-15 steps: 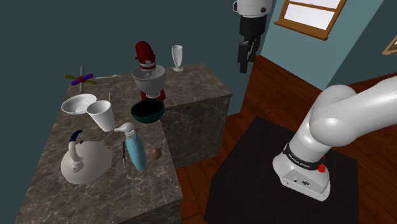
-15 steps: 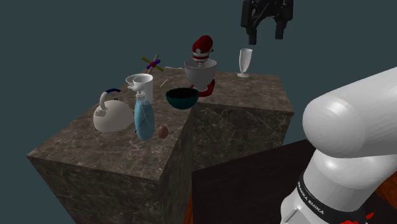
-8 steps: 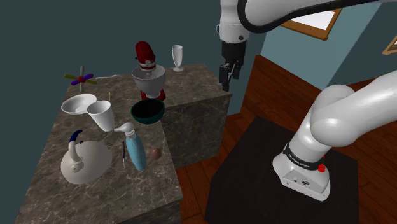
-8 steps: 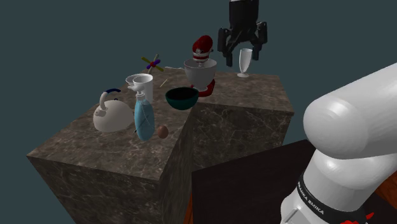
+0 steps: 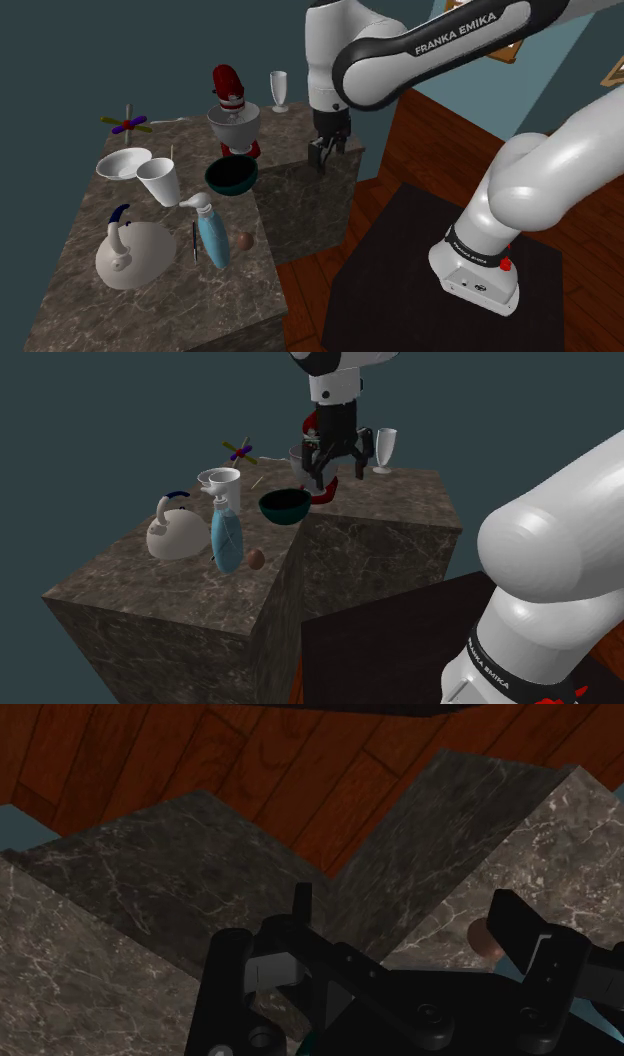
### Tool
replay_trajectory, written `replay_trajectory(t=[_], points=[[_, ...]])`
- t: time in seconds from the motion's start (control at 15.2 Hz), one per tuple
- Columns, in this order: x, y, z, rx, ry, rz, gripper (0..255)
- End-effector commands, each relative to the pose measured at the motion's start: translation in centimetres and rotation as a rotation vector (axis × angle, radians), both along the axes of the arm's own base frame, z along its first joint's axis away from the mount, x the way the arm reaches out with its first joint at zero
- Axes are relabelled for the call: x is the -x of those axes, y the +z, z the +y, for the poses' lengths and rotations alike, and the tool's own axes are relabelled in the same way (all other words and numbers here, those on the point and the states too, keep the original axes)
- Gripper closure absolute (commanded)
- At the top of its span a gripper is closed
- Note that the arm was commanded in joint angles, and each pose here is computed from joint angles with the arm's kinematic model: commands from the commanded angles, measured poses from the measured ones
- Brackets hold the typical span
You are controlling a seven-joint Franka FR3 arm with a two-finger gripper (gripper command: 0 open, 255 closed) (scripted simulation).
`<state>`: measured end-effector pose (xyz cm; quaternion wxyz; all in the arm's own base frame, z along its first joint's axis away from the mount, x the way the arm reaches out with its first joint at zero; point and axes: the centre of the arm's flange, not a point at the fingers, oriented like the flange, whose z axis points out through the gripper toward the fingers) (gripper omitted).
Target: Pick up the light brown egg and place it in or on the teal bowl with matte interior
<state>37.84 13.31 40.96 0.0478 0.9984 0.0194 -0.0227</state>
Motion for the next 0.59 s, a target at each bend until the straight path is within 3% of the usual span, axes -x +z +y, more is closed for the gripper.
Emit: replay_trajectory(t=[0.0, 0.53], points=[[-0.7, -1.8, 1.6, 0.002, -0.009, -0.012, 0], [-4.8, -9.4, 7.4, 0.014, -0.040, -0.049, 0]])
